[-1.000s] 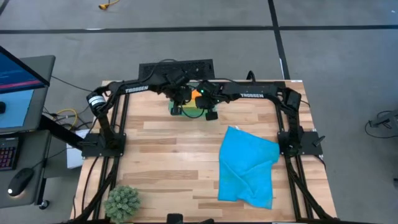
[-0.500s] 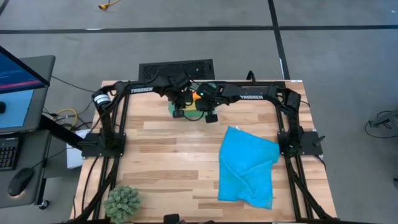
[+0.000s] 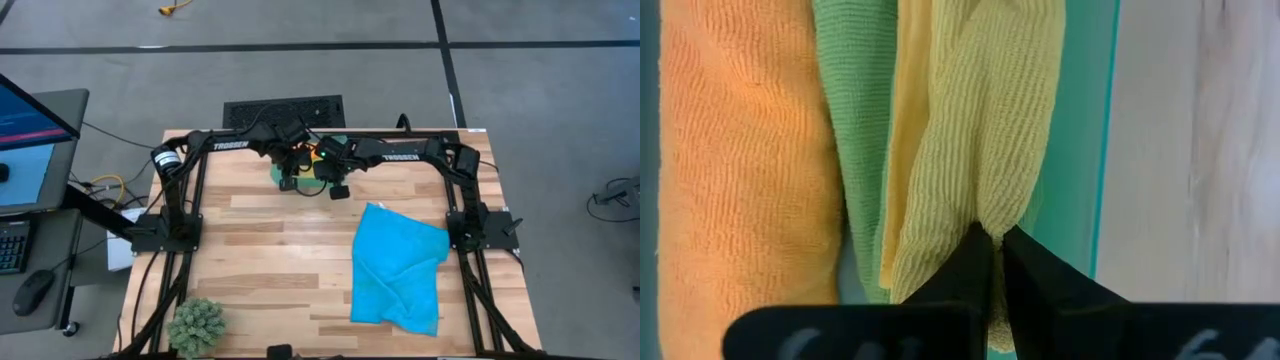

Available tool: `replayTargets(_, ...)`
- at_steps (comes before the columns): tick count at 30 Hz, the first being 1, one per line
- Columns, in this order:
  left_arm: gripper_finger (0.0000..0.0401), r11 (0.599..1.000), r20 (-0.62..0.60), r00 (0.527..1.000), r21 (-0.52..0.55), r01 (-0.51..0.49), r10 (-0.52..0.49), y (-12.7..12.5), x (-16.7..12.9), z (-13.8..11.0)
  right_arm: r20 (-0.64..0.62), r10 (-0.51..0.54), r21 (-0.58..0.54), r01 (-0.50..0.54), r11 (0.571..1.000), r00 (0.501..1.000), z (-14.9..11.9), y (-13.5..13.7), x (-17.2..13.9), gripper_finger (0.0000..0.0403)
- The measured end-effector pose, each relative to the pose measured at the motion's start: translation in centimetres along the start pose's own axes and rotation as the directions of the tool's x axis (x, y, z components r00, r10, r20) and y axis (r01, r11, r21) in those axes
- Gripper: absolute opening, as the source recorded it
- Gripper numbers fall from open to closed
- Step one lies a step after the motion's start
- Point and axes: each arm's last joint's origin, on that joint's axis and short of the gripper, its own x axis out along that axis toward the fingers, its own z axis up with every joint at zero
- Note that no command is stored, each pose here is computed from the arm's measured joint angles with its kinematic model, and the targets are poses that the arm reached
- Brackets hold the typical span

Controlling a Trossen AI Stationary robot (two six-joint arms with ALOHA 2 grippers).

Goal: Roll microfiber towels into tight, uniform cylinder then place into a basket
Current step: Put the yellow towel into the bin

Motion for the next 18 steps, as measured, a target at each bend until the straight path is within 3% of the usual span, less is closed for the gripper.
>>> replayTargets(5,0.0026,0.999,-0.030,1.000,0.040,-0.007,0.008,-0.4,0.1,-0.1,-0.024,0.009,-0.008,-0.010,1.000,1.000,-0.1,0.4,0.0,0.0100)
replayTargets(12,0.0104,0.996,-0.055,0.998,0.081,-0.035,0.040,-1.0,0.2,0.2,-0.028,0.009,-0.005,-0.009,1.000,1.000,-0.1,0.4,-0.1,0.0184)
replayTargets(18,0.0157,0.994,-0.052,0.998,0.103,-0.035,0.040,-1.4,0.2,0.4,-0.052,0.031,0.031,-0.030,0.999,0.998,0.2,0.2,-0.9,0.0216)
